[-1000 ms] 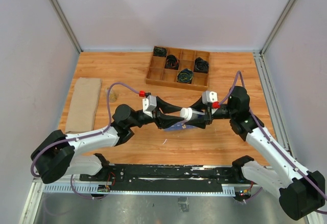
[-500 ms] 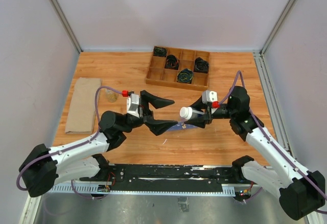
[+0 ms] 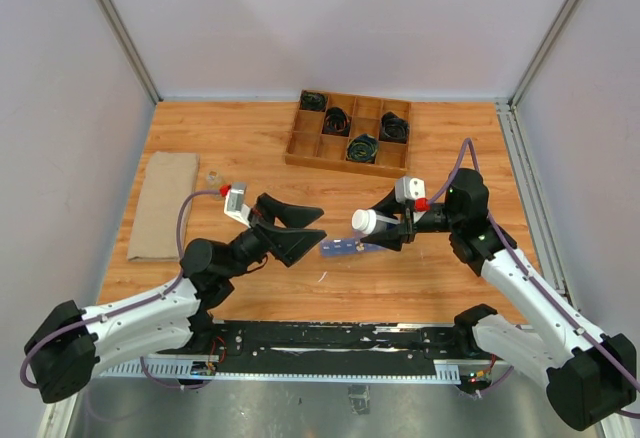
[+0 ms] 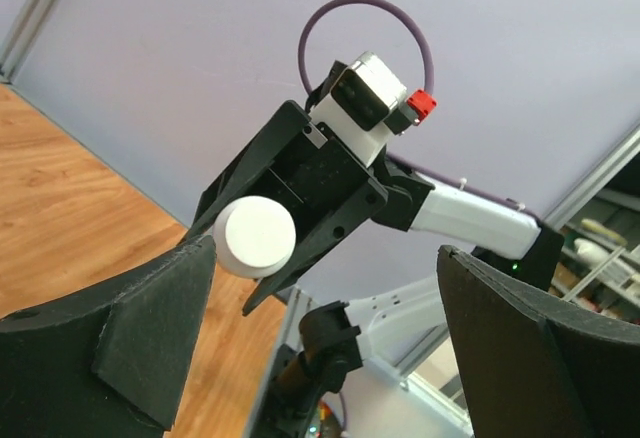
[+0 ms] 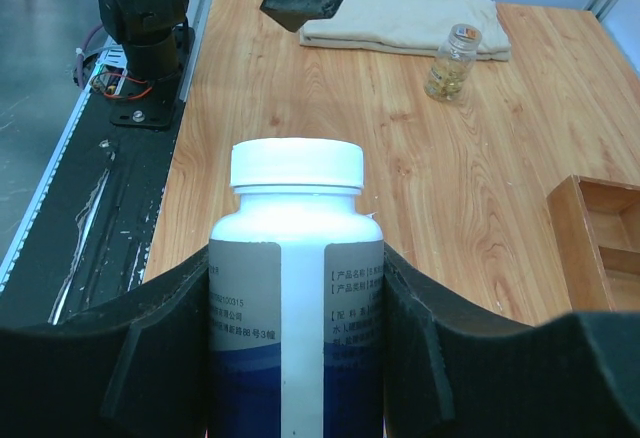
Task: Sort the pills into containers
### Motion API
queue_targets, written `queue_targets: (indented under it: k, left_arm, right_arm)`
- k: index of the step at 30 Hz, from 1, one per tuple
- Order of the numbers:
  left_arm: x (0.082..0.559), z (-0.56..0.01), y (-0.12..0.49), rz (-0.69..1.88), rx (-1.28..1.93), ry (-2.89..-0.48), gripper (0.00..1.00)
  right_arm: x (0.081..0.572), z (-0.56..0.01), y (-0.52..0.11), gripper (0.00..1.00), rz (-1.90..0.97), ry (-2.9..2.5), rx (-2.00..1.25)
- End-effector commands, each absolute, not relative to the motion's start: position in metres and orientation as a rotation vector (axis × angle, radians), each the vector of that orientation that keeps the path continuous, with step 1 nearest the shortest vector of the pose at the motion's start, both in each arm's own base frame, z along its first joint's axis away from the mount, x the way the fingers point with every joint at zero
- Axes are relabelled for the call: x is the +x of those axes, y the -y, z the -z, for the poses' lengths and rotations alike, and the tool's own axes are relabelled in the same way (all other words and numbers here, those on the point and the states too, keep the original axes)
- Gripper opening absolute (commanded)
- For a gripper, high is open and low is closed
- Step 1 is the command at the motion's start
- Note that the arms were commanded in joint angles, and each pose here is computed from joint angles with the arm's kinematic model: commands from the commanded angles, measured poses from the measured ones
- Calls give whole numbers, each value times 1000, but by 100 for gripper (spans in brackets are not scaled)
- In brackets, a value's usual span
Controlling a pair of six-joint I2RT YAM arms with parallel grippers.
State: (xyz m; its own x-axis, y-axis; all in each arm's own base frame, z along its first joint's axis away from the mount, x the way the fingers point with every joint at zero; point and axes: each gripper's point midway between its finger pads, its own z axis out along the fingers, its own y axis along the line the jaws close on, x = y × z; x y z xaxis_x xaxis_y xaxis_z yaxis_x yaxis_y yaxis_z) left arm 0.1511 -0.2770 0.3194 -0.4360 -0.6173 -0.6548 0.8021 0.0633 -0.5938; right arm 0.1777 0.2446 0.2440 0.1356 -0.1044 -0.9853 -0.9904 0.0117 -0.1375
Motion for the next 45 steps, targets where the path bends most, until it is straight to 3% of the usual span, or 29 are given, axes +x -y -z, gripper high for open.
queue_targets:
  k: [1, 15, 26, 45]
  left_arm:
    - [155, -328, 272, 1625, 70, -1213, 96]
    - [203, -285, 320, 1185, -155, -1693, 79]
    - [192, -291, 346, 1196, -114, -1732, 74]
    - [178, -295, 356, 1244, -90, -1739, 53]
  right_arm:
    - [181, -247, -244, 12, -1028, -1178, -1328]
    - [180, -247, -244, 12, -1030, -1177, -1328]
    - [180, -248, -244, 12, -1028, -1176, -1327]
    - [181, -247, -244, 12, -1028, -1183, -1324]
